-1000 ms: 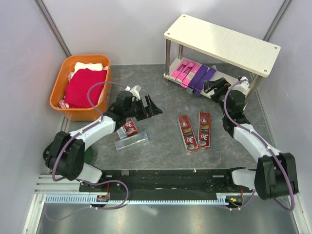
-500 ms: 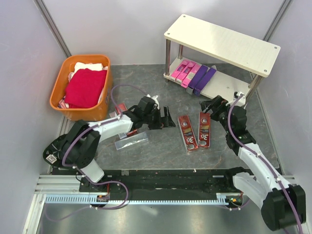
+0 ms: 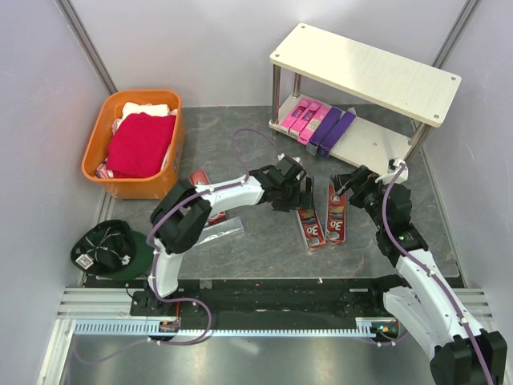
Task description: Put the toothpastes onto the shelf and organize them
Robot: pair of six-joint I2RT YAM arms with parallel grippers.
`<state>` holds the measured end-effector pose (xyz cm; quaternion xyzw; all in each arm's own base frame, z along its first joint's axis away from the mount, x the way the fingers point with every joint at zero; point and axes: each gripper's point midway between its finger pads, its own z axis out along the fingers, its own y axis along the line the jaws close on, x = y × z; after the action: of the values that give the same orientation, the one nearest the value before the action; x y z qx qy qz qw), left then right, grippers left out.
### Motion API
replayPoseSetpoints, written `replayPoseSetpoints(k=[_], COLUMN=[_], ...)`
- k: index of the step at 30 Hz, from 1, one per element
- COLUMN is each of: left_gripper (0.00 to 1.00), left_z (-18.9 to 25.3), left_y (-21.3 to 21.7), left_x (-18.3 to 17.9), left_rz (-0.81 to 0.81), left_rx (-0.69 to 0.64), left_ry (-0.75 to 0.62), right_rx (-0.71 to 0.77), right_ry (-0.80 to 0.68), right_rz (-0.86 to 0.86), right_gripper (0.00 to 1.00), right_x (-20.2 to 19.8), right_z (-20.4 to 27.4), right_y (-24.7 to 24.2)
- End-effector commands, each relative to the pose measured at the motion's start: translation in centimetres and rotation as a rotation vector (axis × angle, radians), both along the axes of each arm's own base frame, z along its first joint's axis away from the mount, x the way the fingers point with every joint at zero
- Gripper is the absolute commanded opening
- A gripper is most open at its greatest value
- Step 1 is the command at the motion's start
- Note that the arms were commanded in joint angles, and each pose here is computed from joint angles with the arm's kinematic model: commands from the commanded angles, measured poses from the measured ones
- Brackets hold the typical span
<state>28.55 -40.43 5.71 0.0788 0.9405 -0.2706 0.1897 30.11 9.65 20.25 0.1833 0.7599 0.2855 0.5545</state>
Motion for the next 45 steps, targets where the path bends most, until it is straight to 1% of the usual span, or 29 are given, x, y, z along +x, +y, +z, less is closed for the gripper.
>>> replayPoseSetpoints(k=[1,3,5,6,7,9,14,17,18,20,21,23,24,25,26,28,29,30,32,34,35,36,37,38,39,40,42,43,45], left_gripper=[0.98,0.98,0.98,0.98,0.98,0.98,0.96,0.9,0.83,0.71,0.59,0.51,0.44,0.41,0.4,0.4,0.4,0.4,0.4,0.41,0.41,0.41,0.41,0.41,0.41,0.41,0.41,0.42,0.42], left_z=[-1.4,-2.6,-2.7,-3.9,-3.3,-4.3,-3.9,-3.9,-4.1,-3.8,-3.9,-2.7,-2.8,-2.3,-1.1,-0.5,1.0,1.0,2.8,4.9,6.6,6.5,9.3,11.0,11.5,13.7,15.4,17.4,18.9], left_y=[-0.7,-1.0,-1.2,-1.0,-1.5,-1.3,-2.0,-2.7,-2.8,-3.2,-3.4,-4.0,-4.3,-4.5,-4.7,-4.3,-4.2,-3.5,-3.5,-1.7,-1.9,-0.3,0.2,0.5,2.0,2.9,4.7,5.5,6.6], left_x=[0.7,0.6,0.8,1.0,1.3,1.0,1.1,0.9,0.7,0.5,0.3,0.3,-0.1,-0.1,-0.1,0.2,0.3,0.4,0.8,1.4,2.1,2.1,2.3,2.7,2.8,2.8,2.8,2.5,2.1], left_rz=[0.0,-0.009,-0.007,0.0,-0.003,-0.011,-0.017,-0.04,-0.05,-0.061,-0.074,-0.081,-0.1,-0.097,-0.099,-0.089,-0.086,-0.079,-0.09,-0.073,-0.074,-0.08,-0.088,-0.098,-0.103,-0.117,-0.131,-0.149,-0.177], left_rx=[0.114,0.158,0.213,0.259,0.261,0.308,0.298,0.276,0.27,0.248,0.222,0.169,0.128,0.101,0.066,0.028,0.0,-0.003,-0.076,-0.149,-0.225,-0.266,-0.342,-0.402,-0.433,-0.465,-0.496,-0.52,-0.551], left_ry=[-0.019,-0.011,-0.023,-0.024,-0.037,-0.028,-0.044,-0.035,-0.027,-0.03,-0.028,-0.047,-0.04,-0.045,-0.061,-0.073,-0.097,-0.099,-0.128,-0.138,-0.171,-0.134,-0.167,-0.201,-0.19,-0.23,-0.257,-0.305,-0.323], right_rx=[-0.014,-0.018,-0.02,-0.024,-0.024,-0.027,-0.031,-0.034,-0.035,-0.04,-0.042,-0.044,-0.044,-0.044,-0.042,-0.041,-0.037,-0.033,-0.02,-0.004,0.007,0.019,0.031,0.04,0.047,0.063,0.076,0.086,0.096], right_ry=[-0.001,0.0,0.003,0.003,0.003,0.006,0.01,0.02,0.024,0.026,0.03,0.031,0.033,0.031,0.031,0.028,0.027,0.028,0.022,0.018,0.005,-0.001,-0.018,-0.022,-0.026,-0.043,-0.055,-0.074,-0.08], right_rz=[0.014,0.012,0.006,0.003,0.003,0.001,0.005,0.007,0.01,0.016,0.021,0.031,0.032,0.036,0.045,0.052,0.064,0.072,0.109,0.137,0.158,0.192,0.212,0.227,0.245,0.281,0.318,0.349,0.4], right_gripper=[0.98,0.98,0.98,0.98,0.98,0.98,0.98,0.98,0.98,0.98,0.98,0.98,0.98,0.98,0.98,0.98,0.98,0.98,0.98,0.98,0.98,0.98,0.98,0.98,0.98,0.98,0.98,0.98,0.98], right_x=[-0.5,-0.5,-0.5,-0.5,-0.6,-0.6,-0.5,-0.5,-0.5,-0.5,-0.4,-0.4,-0.4,-0.4,-0.4,-0.5,-0.6,-0.7,-1.0,-1.1,-1.2,-1.4,-1.5,-1.5,-1.6,-1.8,-2.0,-2.2,-2.7], right_z=[-0.1,-0.2,-0.2,-0.3,-0.3,-0.4,-0.6,-0.9,-1.0,-1.1,-1.2,-1.1,-1.2,-1.1,-1.1,-1.0,-1.0,-1.0,-0.8,-0.7,-0.4,-0.2,0.3,0.4,0.6,1.1,1.3,1.8,2.0], right_y=[0.1,0.0,-0.1,-0.2,-0.2,-0.3,-0.2,-0.2,-0.1,-0.1,0.0,0.2,0.2,0.3,0.4,0.5,0.7,0.9,1.5,2.0,2.4,3.0,3.4,3.7,4.0,4.6,5.2,5.8,7.0])
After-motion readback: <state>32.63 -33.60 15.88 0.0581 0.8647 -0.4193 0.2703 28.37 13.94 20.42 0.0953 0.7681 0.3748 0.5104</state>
